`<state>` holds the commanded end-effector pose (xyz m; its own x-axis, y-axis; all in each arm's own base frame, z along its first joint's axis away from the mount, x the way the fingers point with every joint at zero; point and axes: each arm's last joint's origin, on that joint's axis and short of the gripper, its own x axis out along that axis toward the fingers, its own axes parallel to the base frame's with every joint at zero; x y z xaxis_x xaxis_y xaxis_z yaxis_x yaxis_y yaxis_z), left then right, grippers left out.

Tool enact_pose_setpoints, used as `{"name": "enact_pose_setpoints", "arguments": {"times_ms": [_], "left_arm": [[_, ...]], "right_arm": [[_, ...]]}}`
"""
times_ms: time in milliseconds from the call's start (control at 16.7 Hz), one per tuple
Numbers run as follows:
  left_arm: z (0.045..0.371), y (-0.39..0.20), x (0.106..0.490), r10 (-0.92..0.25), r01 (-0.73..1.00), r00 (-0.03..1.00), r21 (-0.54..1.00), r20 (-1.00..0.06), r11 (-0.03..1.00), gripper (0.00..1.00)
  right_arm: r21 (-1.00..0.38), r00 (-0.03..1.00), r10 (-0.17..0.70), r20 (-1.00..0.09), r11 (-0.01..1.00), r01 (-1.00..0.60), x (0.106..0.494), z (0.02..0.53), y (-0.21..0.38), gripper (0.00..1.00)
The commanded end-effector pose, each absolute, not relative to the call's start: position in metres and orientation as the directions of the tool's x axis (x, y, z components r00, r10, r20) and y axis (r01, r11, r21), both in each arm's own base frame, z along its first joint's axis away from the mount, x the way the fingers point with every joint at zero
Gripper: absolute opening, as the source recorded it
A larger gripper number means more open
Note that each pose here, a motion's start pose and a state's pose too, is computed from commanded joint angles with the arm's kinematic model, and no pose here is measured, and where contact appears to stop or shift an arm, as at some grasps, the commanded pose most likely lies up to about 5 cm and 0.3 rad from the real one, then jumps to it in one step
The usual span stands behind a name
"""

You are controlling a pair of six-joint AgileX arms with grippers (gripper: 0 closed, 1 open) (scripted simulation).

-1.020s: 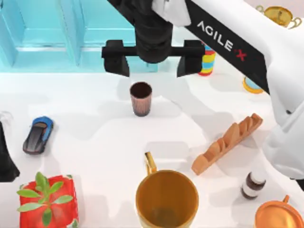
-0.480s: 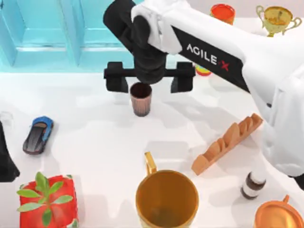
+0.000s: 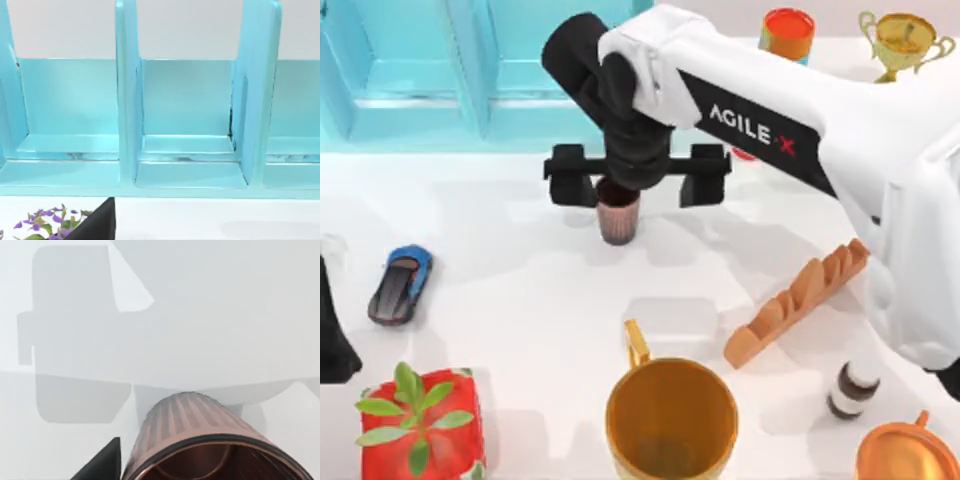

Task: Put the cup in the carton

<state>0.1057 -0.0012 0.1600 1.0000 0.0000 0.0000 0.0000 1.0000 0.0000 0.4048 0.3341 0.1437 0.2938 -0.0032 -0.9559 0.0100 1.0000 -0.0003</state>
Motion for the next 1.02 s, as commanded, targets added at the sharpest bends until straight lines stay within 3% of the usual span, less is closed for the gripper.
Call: {"name": "enact_pose_setpoints", "arguments": {"times_ms": [660,1020], "left_arm": [[0.1600,-0.0012,0.1057,0.000,0.000,1.000,0.000,0.000,1.000,1.00],[0.1600,-0.0012,0.1057,0.000,0.000,1.000,0.000,0.000,1.000,1.00]], "right_arm": [[0.000,0.294,-0.003,-0.956,1.000,0.010,0.4048,0.1437,0.3341,0.02],[0.000,0.294,-0.003,-0.956,1.000,0.010,0.4048,0.1437,0.3341,0.00]]}}
